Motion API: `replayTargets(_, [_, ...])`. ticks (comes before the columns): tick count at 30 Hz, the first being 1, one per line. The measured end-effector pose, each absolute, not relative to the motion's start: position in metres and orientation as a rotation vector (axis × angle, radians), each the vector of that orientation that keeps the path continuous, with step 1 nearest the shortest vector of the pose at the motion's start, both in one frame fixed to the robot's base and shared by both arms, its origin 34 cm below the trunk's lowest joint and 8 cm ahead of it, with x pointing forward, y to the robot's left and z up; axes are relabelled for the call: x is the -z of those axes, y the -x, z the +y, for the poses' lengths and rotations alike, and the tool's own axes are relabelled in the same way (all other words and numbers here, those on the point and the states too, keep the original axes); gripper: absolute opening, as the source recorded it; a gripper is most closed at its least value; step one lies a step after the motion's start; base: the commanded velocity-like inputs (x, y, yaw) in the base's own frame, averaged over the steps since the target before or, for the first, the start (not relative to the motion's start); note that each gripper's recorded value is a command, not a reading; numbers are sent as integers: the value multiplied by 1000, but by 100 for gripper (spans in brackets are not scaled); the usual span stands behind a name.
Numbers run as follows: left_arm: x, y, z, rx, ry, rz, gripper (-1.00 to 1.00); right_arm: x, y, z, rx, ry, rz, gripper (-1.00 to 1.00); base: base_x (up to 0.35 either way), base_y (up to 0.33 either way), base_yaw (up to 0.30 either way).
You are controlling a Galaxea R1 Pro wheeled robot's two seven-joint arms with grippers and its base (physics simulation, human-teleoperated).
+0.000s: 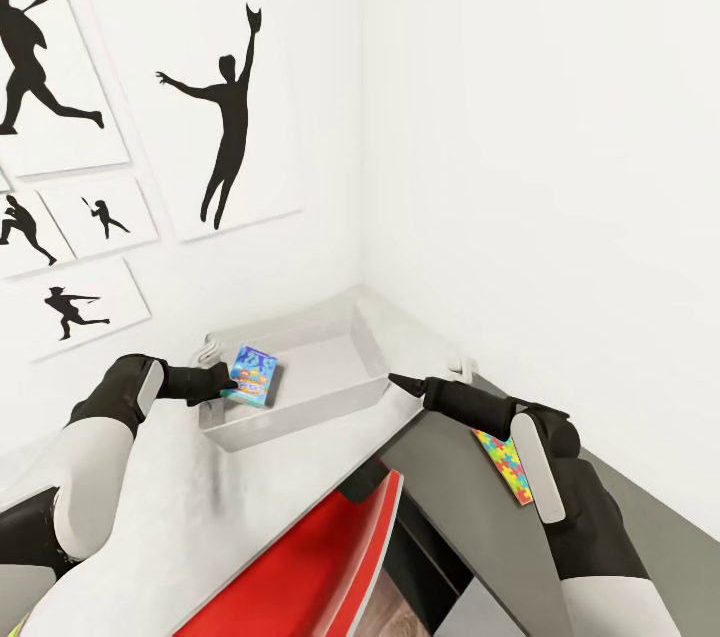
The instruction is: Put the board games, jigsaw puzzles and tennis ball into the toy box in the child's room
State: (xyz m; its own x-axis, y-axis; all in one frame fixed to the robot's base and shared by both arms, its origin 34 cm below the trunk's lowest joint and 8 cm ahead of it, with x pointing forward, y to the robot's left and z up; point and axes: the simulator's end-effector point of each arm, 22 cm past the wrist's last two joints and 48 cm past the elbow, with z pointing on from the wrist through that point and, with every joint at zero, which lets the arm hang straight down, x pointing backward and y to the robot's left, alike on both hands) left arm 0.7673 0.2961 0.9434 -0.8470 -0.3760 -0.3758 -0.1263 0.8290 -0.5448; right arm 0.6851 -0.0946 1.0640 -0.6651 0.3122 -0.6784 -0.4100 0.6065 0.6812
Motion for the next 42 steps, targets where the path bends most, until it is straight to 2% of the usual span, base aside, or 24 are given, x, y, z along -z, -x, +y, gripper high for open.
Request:
replayTargets(1, [-943, -767, 296, 709, 371, 2531, 100, -1064, -685, -95, -1115, 77, 2011, 100, 0, 0, 0])
replayTargets(11, [-946, -769, 298, 722, 386, 2517, 100, -1063, -685, -95, -1114, 76, 2013, 100, 0, 0, 0])
replayTargets(23, [-993, -782, 323, 866, 507, 2358, 100, -1063, -685, -94, -1113, 79, 2012, 100, 0, 0, 0])
replayTargets(34, [-1123, -768, 395, 1156, 357, 2005, 100, -1069, -684, -93, -1120, 85, 2002, 100, 0, 0, -32])
replayTargets(42, [-1122, -681, 453, 1273, 303, 1937, 100, -1079, -684, -94, -1118, 94, 1973, 100, 0, 0, -121])
